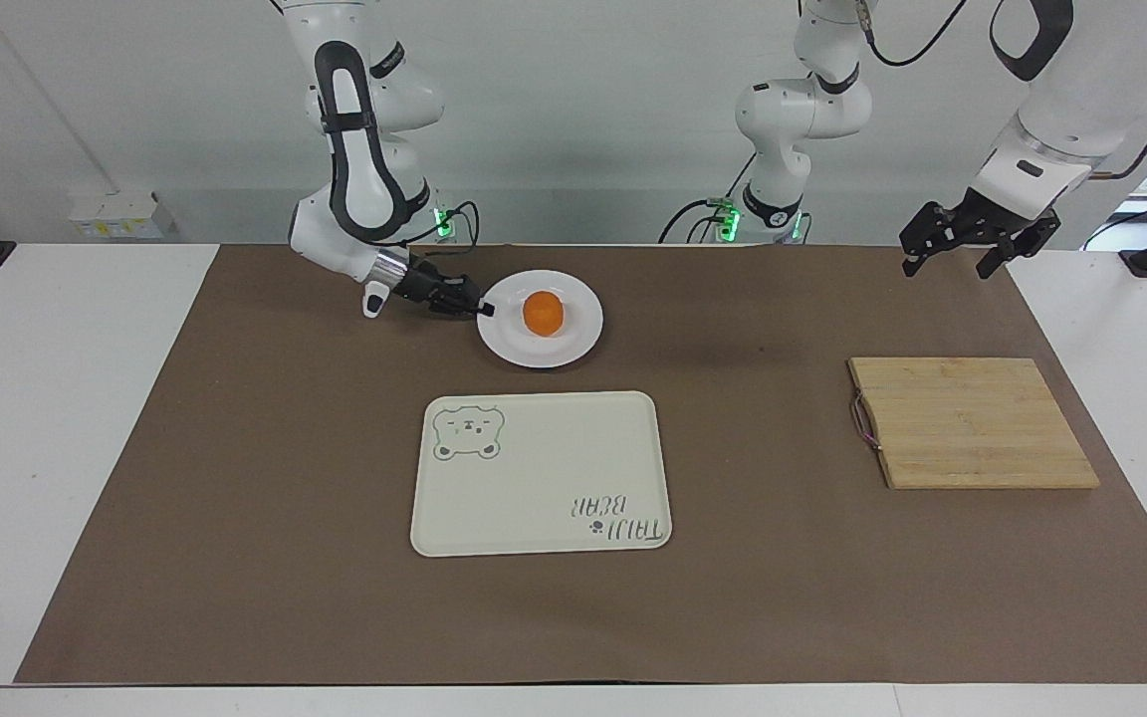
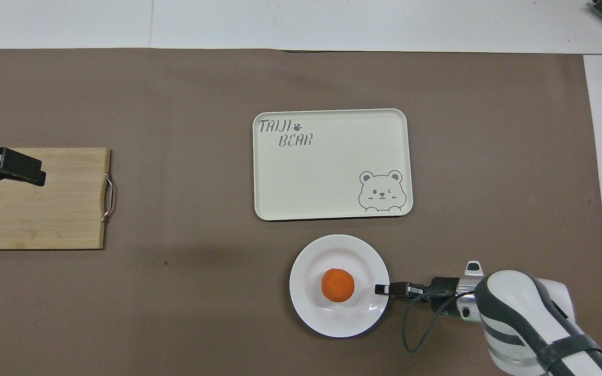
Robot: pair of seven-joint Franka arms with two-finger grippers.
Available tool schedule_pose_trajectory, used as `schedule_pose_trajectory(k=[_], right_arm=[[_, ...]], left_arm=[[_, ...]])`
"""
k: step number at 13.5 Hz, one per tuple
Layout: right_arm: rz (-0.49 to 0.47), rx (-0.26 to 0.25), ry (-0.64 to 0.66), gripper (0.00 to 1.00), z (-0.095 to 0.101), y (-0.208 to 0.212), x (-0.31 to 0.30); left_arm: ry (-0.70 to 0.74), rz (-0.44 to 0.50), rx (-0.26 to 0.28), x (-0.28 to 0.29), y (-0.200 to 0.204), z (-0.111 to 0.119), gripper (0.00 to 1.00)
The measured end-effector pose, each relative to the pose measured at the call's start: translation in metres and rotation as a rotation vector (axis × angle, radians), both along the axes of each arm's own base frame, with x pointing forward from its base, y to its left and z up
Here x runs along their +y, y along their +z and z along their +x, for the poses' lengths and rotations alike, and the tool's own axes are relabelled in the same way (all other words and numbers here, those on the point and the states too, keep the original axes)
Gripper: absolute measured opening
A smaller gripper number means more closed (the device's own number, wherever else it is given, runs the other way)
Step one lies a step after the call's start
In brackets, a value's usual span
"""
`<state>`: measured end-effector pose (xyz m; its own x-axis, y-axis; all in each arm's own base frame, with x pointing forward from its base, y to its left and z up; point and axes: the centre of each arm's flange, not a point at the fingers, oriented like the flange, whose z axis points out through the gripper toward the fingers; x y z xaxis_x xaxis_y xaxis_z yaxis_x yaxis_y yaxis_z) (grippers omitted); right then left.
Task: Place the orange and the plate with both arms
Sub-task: 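Grasp the plate rim with the right gripper, then slide the plate with the right gripper onto the bear tray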
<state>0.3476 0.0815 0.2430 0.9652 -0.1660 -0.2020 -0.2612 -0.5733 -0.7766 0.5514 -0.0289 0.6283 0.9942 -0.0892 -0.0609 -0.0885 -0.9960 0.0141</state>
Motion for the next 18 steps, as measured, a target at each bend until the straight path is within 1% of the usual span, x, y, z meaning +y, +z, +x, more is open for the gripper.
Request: schedule_pose_trajectory(k=[2,5,7,11,14,16,18], right_arm=[[0.005,-0.012,0.005,0.06,0.001,0.002,0.001],[0.004,-0.054,0.032,0.06,0.003,0.004,0.001],[0.006,-0.085,0.046,0.05,0.008,0.005,0.001],[0.012,-0.123,0.034,0.05,0.024,0.014,0.002],[0.014,-0.17,0.03,0.05,0.051,0.029,0.004],[0.013,-0.2,0.026,0.05,0.078,0.037,0.006],[0.012,-0.209,0.005,0.05,0.106,0.042,0.005]], left_arm=[[0.0,0.0,0.0,0.0,0.0,0.0,1.0],[0.0,0.0,0.0,0.0,0.0,0.0,1.0],[0.0,0.0,0.0,0.0,0.0,0.0,1.0],[0.0,0.0,0.0,0.0,0.0,0.0,1.0],[0.0,0.0,0.0,0.0,0.0,0.0,1.0],[0.0,0.0,0.0,0.0,0.0,0.0,1.0],[0.0,0.0,0.0,0.0,0.0,0.0,1.0]])
